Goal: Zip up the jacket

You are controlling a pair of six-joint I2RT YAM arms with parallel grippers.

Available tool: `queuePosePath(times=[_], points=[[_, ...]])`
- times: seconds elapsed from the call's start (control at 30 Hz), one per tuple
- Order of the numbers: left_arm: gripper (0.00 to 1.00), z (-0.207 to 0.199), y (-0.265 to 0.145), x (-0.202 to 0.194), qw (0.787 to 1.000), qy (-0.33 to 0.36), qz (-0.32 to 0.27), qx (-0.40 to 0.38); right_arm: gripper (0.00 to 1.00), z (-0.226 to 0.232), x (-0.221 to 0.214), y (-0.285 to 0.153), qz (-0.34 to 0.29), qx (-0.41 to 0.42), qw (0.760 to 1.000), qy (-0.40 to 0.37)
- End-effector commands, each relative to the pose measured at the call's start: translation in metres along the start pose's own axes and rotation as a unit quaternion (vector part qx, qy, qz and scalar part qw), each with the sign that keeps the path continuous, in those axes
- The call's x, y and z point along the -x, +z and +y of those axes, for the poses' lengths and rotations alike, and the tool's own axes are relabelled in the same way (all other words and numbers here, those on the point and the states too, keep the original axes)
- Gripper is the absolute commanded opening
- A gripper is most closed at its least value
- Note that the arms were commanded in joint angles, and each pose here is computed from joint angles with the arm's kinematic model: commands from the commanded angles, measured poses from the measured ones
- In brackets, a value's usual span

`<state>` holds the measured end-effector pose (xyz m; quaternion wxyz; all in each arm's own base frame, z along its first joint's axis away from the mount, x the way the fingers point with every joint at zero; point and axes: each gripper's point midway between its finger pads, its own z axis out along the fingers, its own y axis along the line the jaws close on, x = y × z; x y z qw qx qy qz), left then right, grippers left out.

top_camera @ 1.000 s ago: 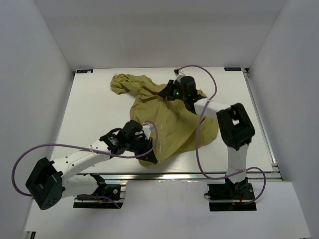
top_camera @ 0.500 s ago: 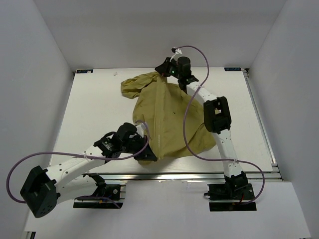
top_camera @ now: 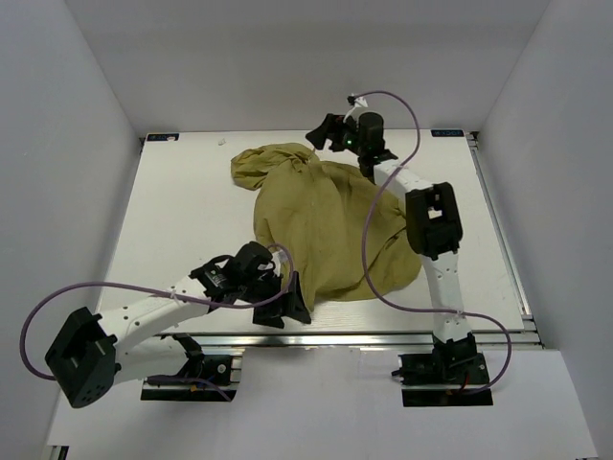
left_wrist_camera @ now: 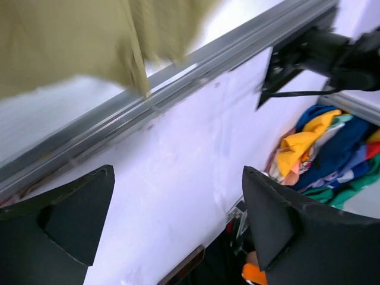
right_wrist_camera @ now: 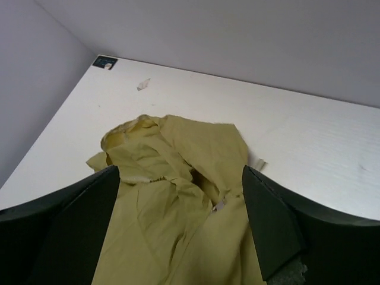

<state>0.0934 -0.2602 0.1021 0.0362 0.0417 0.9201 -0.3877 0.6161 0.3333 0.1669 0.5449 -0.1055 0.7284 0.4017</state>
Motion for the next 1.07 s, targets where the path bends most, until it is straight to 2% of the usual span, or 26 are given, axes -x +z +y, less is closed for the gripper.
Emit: queuePosePath(times=[0.0,0.03,0.07,0.1,0.13,0.17,0.2,0.23,0.27,0.33,0.37,0.4,0.43,0.47,0.5,0.53,0.6,0.67,0.7,0.73,0.8,0.93,1.03], points=[[0.98,-0.013,-0.012,0.004,0.999,0.050,0.003,-0.003,0.89,0.043,0.095,-0.046,-0.073,0.018,0.995,-0.063],[0.98,-0.011,-0.014,0.010,0.998,0.055,-0.012,0.012,0.89,0.041,0.094,-0.054,-0.069,0.007,0.996,-0.059],[0.98,-0.023,-0.020,0.022,0.997,0.067,-0.033,0.009,0.89,0.033,0.075,-0.065,-0.045,-0.008,0.998,-0.045],[0.98,-0.026,-0.024,0.030,0.995,0.081,-0.049,0.017,0.89,0.048,0.093,-0.081,-0.055,-0.002,0.997,-0.048],[0.98,-0.020,-0.028,0.043,0.992,0.082,-0.078,0.048,0.89,0.045,0.094,-0.093,-0.051,-0.008,0.998,-0.032],[0.98,-0.021,-0.031,0.054,0.989,0.088,-0.098,0.064,0.89,0.036,0.074,-0.104,-0.023,-0.026,0.999,-0.002],[0.98,-0.031,-0.041,0.071,0.983,0.107,-0.132,0.073,0.89,0.047,0.089,-0.122,-0.029,-0.023,0.999,0.013],[0.98,-0.024,-0.049,0.084,0.977,0.102,-0.158,0.105,0.89,0.038,0.091,-0.137,-0.026,-0.034,0.999,0.034],[0.98,-0.010,-0.063,0.111,0.957,0.093,-0.222,0.164,0.89,0.038,0.089,-0.150,-0.023,-0.036,0.997,0.057],[0.98,-0.003,-0.089,0.149,0.931,0.065,-0.289,0.212,0.89,0.029,0.085,-0.191,-0.029,-0.070,0.994,0.073],[0.98,0.005,-0.105,0.169,0.912,0.048,-0.331,0.237,0.89,0.024,0.084,-0.205,-0.036,-0.094,0.992,0.073],[0.98,0.008,-0.116,0.182,0.904,0.044,-0.350,0.240,0.89,0.024,0.076,-0.231,-0.029,-0.127,0.988,0.076],[0.98,0.019,-0.139,0.209,0.889,0.018,-0.391,0.237,0.89,0.007,0.079,-0.247,-0.038,-0.185,0.979,0.073],[0.98,0.018,-0.144,0.218,0.896,0.016,-0.390,0.211,0.89,0.002,0.076,-0.262,-0.028,-0.219,0.974,0.057],[0.98,0.028,-0.157,0.230,0.892,0.008,-0.400,0.212,0.89,0.005,0.083,-0.280,-0.028,-0.244,0.968,0.045],[0.98,0.055,-0.183,0.248,0.877,-0.040,-0.419,0.232,0.89,-0.009,0.063,-0.303,0.010,-0.307,0.950,0.051],[0.98,0.083,-0.208,0.259,0.856,-0.090,-0.431,0.271,0.89,-0.013,0.062,-0.342,0.015,-0.375,0.926,0.041],[0.98,0.106,-0.226,0.266,0.838,-0.133,-0.428,0.310,0.89,-0.013,0.045,-0.361,0.023,-0.392,0.919,0.040],[0.98,0.111,-0.233,0.268,0.830,-0.138,-0.435,0.321,0.89,-0.004,0.053,-0.375,-0.002,-0.396,0.918,0.038],[0.98,0.113,-0.235,0.271,0.827,-0.139,-0.440,0.322,0.89,-0.007,0.039,-0.384,0.003,-0.407,0.912,0.044],[0.98,0.114,-0.239,0.273,0.828,-0.136,-0.445,0.313,0.89,0.004,0.045,-0.401,-0.028,-0.410,0.911,0.043],[0.98,0.122,-0.260,0.272,0.807,-0.140,-0.474,0.322,0.89,0.000,0.039,-0.428,-0.063,-0.443,0.894,0.036],[0.98,0.118,-0.262,0.269,0.806,-0.133,-0.485,0.312,0.89,0.000,0.039,-0.439,-0.056,-0.459,0.886,0.027]])
